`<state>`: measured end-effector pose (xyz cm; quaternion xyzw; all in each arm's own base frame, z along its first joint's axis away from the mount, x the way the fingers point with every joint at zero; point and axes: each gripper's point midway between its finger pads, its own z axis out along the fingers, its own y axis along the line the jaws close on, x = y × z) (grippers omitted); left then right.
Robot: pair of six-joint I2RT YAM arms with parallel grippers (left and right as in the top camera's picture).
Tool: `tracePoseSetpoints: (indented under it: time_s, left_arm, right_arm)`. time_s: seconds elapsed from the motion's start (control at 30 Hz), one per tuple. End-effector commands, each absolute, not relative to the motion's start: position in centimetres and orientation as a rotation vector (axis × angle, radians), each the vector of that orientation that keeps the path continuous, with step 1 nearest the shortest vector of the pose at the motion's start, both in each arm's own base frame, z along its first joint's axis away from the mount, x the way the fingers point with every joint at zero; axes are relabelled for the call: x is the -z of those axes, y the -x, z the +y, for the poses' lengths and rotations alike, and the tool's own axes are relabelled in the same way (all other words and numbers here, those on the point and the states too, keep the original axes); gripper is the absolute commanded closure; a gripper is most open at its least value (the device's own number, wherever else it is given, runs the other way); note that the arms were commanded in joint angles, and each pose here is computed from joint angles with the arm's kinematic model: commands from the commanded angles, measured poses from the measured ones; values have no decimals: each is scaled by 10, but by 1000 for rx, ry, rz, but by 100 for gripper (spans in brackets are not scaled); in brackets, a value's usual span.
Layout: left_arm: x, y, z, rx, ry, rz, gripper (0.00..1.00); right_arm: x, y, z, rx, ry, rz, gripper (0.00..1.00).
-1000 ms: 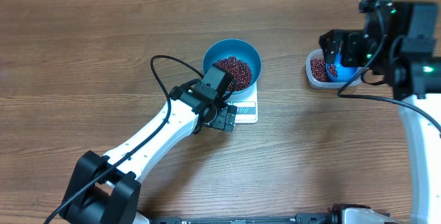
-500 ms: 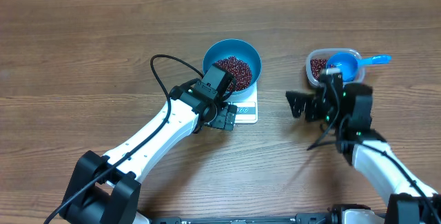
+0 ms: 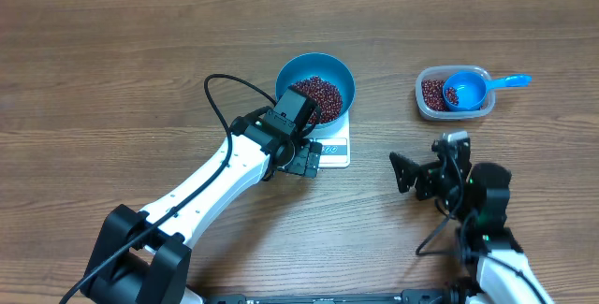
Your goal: Scoop item into bowl and weigh 150g on scale
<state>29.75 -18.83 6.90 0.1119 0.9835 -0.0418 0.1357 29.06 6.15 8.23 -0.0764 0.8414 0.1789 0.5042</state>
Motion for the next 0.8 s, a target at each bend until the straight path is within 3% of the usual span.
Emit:
tracePoseSetpoints:
  time_s: [0.0,0.63,0.77]
  left_arm:
    - [-72,-302,-190,111,-352,2831,1]
    - [-72,-302,-190,111,-352,2831,0]
    - [-72,-302,-190,111,-352,2831,0]
  right_arm:
    - [-88,-279,64,-431,202,1970,0]
    - [-123,-242,63,-385,233,1791,0]
    - [-162,-237,64,-352,262,1620,0]
